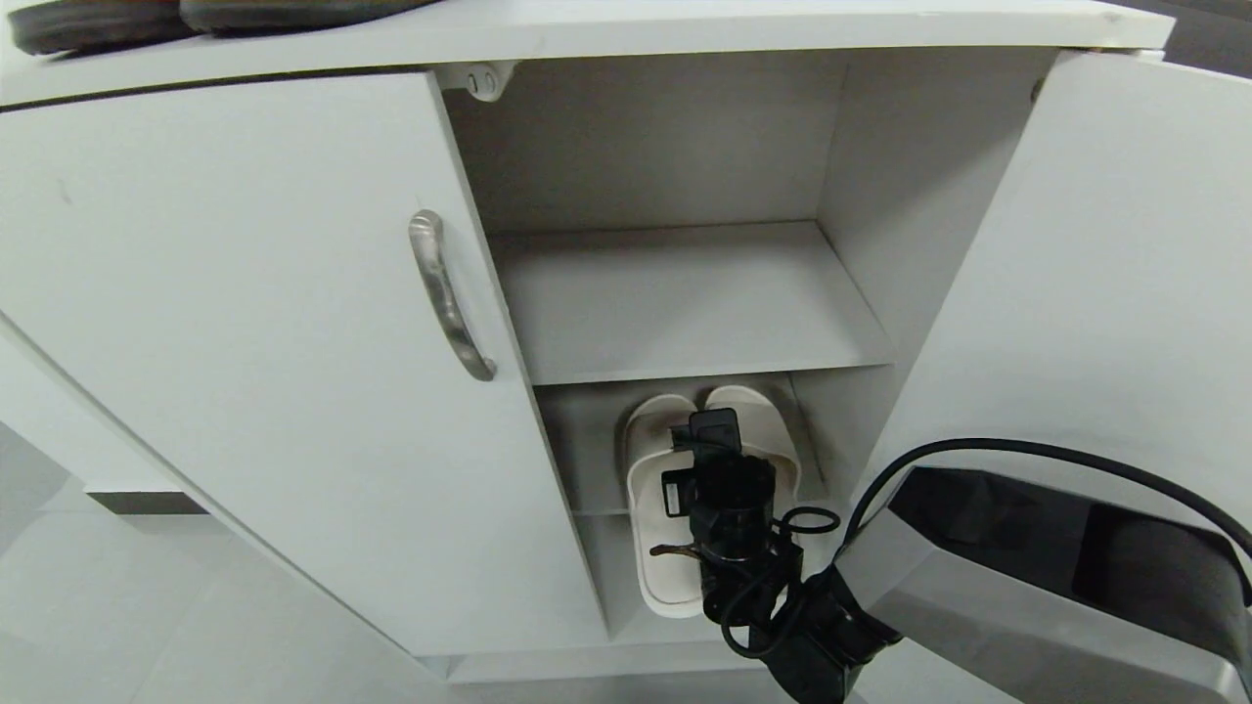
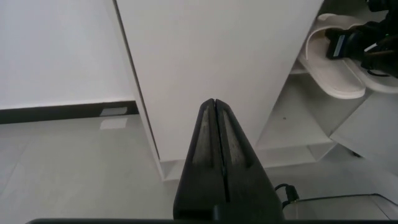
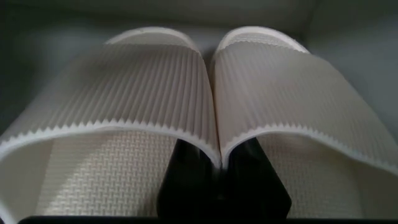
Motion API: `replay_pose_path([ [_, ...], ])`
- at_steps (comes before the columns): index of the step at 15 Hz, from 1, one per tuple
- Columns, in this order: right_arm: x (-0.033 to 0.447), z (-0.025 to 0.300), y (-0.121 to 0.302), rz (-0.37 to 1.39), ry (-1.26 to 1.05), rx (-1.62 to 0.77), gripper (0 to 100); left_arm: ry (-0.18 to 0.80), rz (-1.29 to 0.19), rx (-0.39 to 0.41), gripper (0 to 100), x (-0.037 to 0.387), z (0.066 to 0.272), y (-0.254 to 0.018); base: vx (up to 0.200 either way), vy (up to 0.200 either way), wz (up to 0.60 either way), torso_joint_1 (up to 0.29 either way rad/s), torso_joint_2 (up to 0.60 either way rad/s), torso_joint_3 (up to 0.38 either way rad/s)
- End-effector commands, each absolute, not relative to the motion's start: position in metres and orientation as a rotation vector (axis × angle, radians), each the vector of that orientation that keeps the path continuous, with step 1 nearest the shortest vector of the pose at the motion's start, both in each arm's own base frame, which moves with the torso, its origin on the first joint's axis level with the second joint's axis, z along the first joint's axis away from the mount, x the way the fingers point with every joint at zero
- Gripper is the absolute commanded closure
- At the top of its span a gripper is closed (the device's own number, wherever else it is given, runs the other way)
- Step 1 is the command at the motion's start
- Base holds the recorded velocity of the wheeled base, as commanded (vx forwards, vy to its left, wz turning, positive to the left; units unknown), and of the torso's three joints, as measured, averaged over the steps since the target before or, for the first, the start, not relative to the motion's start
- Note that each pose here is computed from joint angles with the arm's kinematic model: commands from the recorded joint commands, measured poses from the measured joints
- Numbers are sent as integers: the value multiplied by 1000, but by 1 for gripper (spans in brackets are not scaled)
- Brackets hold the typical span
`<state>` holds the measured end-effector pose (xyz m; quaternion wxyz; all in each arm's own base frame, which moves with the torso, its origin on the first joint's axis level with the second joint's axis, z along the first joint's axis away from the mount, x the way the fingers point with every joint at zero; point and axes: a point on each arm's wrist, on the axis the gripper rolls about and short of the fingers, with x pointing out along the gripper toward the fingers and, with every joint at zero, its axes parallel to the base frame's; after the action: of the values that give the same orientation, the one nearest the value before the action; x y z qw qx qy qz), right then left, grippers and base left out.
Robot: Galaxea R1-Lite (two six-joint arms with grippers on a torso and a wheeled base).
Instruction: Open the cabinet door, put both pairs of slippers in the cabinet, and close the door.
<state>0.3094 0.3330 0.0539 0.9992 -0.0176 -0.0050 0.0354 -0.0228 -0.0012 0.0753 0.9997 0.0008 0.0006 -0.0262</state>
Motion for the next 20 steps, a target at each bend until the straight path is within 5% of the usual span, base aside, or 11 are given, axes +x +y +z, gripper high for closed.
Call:
replay_pose_path([
  [1,312,47,335,71,-3,-43,100,1,-52,1,100,-23,76,-1,0,0,0,0,0,0],
  [10,355,63,338,22,-40,-7,100,2,-51,-2,100,-23,76,-1,0,0,0,0,0,0],
  [19,377,41,338,25,-35,-14,100,2,-49,-3,100,-23,76,-1,0,0,0,0,0,0],
  [20,377,41,338,25,-35,-14,0,3,-49,-3,100,-23,75,-1,0,0,0,0,0,0],
])
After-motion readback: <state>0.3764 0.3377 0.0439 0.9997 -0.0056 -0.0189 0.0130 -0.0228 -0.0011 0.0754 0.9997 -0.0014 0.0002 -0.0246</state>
